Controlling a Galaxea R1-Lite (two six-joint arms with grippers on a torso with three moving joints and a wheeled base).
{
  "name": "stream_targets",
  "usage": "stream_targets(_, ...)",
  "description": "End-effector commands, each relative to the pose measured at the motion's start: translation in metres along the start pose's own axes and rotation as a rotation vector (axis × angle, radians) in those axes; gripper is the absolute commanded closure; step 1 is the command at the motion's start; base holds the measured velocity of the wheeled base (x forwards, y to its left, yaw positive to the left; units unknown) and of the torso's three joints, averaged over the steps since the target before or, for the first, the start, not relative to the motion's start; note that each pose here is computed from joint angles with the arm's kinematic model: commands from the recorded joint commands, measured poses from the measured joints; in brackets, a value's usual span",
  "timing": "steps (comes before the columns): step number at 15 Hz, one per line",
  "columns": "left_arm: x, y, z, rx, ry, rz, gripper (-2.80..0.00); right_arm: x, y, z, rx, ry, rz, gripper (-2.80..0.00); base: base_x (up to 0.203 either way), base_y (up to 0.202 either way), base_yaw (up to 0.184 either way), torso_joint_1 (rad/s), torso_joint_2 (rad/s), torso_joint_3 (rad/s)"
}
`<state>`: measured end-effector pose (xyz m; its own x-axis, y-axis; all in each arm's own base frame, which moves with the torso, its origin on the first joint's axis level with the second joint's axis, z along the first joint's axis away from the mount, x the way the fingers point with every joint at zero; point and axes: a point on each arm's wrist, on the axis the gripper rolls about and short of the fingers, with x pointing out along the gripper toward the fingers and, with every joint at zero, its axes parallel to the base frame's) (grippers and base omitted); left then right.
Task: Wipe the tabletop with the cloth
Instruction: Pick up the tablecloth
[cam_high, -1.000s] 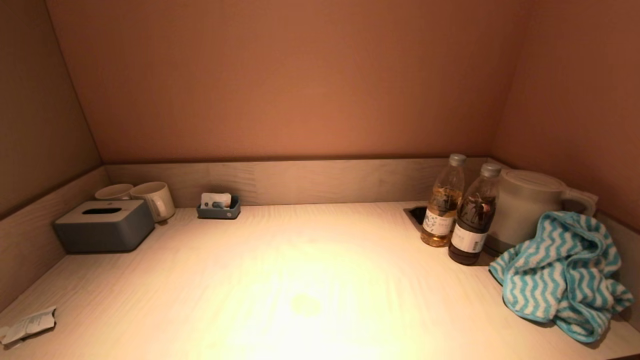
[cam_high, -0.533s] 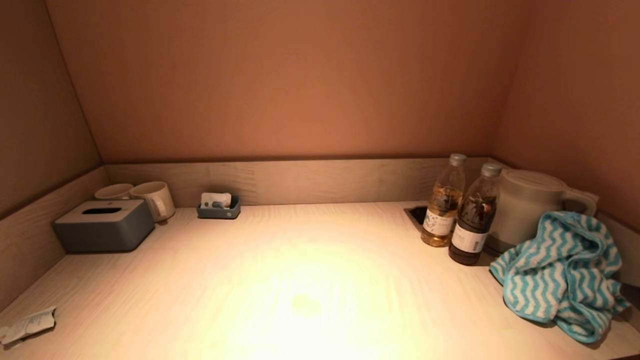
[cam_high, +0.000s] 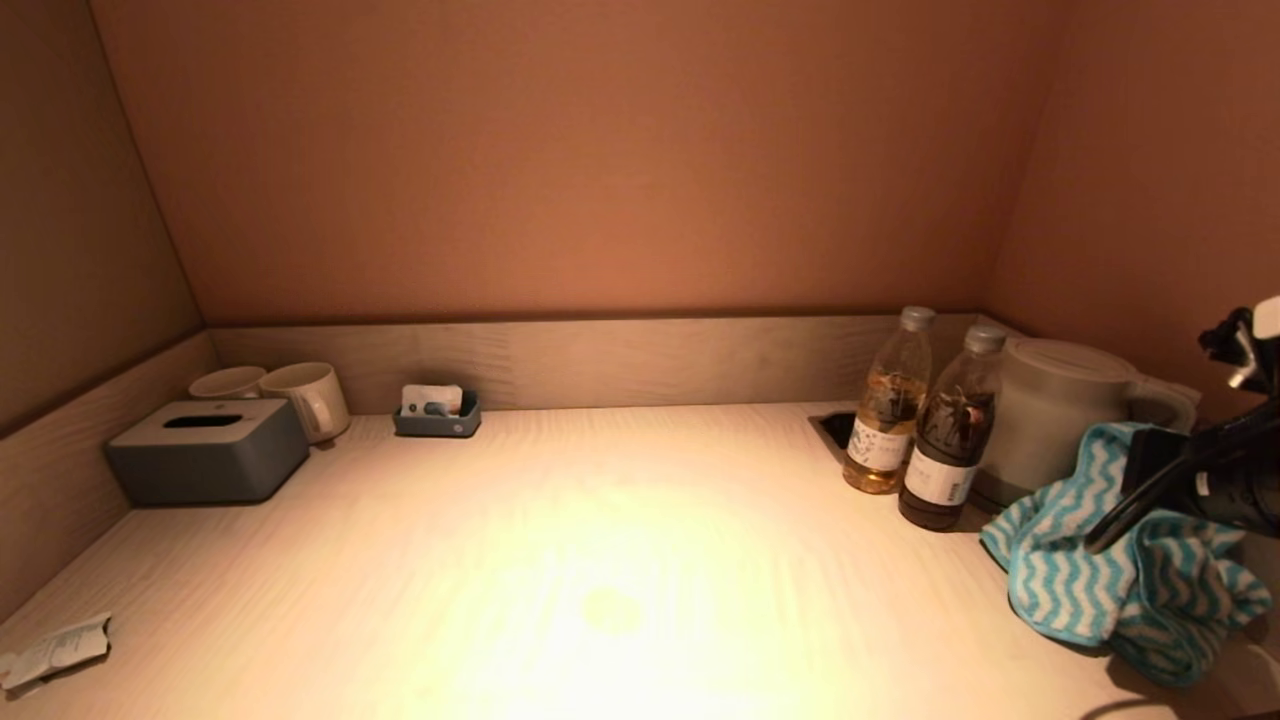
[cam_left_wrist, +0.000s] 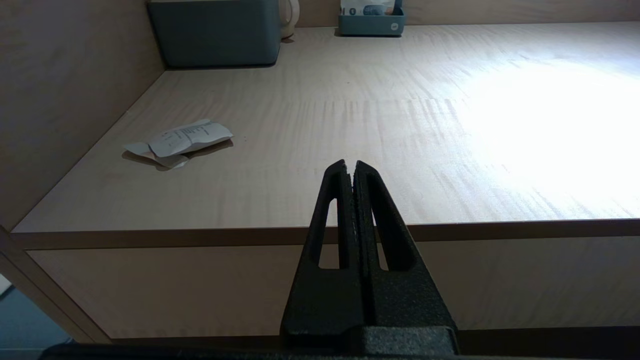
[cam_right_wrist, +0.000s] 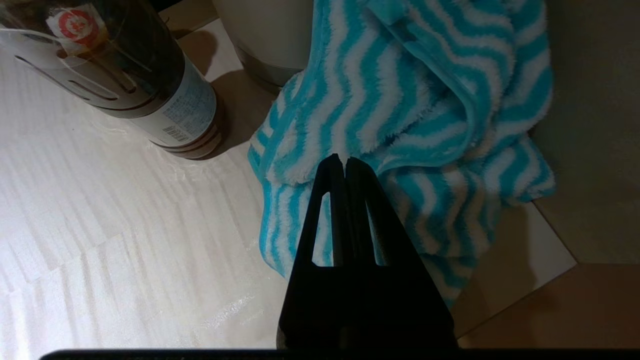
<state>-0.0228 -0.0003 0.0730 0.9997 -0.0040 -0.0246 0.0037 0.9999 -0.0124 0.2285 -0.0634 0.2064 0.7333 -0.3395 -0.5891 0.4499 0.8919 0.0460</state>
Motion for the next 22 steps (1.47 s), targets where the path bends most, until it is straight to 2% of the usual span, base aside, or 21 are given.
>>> stream_targets(1,0.0,0.0,0.0,0.0,0.0,0.001,0.0,0.02,0.0,0.0,0.003,0.055,0.02,0.0,0.0,0.0,0.0,0.0,0.0,0.0)
stream_targets(7,0.0,0.0,0.0,0.0,0.0,0.0,0.0,0.037,0.001,-0.005,-0.017,0.108,0.013,0.0,0.0,0.0,0.0,0.0,0.0,0.0)
stream_targets(8,0.0,0.0,0.0,0.0,0.0,0.001,0.0,0.038,0.001,-0.005,-0.016,0.11,0.01,-2.08,0.0,0.0,0.0,0.0,0.0,0.0)
stream_targets(9,0.0,0.0,0.0,0.0,0.0,0.001,0.0,0.042,0.001,-0.004,-0.014,0.113,0.007,-2.8,0.0,0.0,0.0,0.0,0.0,0.0)
stream_targets(14,0.0,0.0,0.0,0.0,0.0,0.001,0.0,0.056,0.001,-0.001,-0.012,0.129,-0.001,-2.8,0.0,0.0,0.0,0.0,0.0,0.0)
stream_targets(22,0.0,0.0,0.0,0.0,0.0,0.001,0.0,0.098,-0.012,-0.014,0.019,0.241,-0.061,-2.8,0.0,0.0,0.0,0.0,0.0,0.0)
